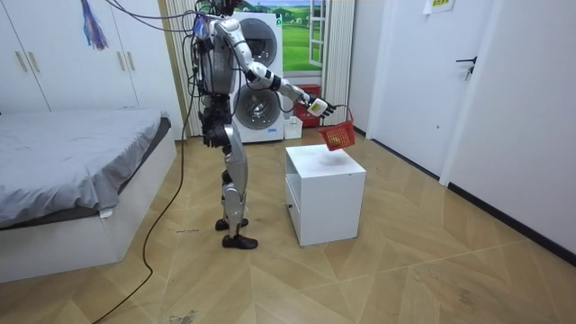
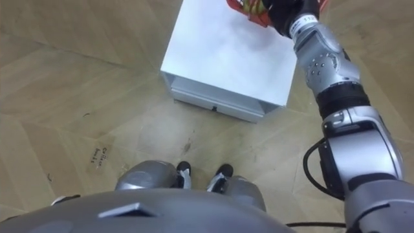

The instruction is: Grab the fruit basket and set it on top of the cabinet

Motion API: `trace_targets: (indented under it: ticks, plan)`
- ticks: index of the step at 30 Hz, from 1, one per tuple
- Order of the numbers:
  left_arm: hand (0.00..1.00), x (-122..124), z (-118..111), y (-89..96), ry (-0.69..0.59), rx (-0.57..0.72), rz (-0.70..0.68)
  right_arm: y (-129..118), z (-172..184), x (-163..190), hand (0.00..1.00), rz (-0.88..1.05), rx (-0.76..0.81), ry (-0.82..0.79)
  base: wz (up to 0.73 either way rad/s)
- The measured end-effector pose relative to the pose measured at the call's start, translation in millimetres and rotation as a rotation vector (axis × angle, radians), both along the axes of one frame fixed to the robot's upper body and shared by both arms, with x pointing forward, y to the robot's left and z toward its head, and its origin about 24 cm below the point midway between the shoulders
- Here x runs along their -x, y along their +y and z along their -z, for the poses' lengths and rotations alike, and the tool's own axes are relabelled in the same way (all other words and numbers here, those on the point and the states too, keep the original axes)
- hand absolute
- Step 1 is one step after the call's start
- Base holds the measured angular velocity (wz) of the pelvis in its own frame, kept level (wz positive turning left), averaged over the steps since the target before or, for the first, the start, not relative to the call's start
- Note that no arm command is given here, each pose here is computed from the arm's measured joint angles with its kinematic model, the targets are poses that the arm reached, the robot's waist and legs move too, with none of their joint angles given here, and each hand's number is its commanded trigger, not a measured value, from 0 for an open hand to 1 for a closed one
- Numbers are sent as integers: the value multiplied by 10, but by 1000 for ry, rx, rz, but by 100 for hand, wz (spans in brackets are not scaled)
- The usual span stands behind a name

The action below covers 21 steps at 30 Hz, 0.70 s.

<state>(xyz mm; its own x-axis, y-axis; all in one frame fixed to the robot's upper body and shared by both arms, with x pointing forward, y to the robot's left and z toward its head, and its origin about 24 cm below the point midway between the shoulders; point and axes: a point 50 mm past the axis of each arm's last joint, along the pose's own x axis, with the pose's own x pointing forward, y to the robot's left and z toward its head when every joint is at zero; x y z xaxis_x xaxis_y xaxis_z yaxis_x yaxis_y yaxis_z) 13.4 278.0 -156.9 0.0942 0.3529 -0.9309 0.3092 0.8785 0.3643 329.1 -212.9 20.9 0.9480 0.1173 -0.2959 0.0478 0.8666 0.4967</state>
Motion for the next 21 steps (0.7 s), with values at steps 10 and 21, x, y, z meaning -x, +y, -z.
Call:
trace_targets:
  ticks: [10,21]
  plan:
    - [0,-10,-13,32,-5,-9,4,9,-1,10,0,-8,-3,-6,0]
    - [0,-63,-25,41,-32,-21,7,-45,225,195,0,17,-5,68,0]
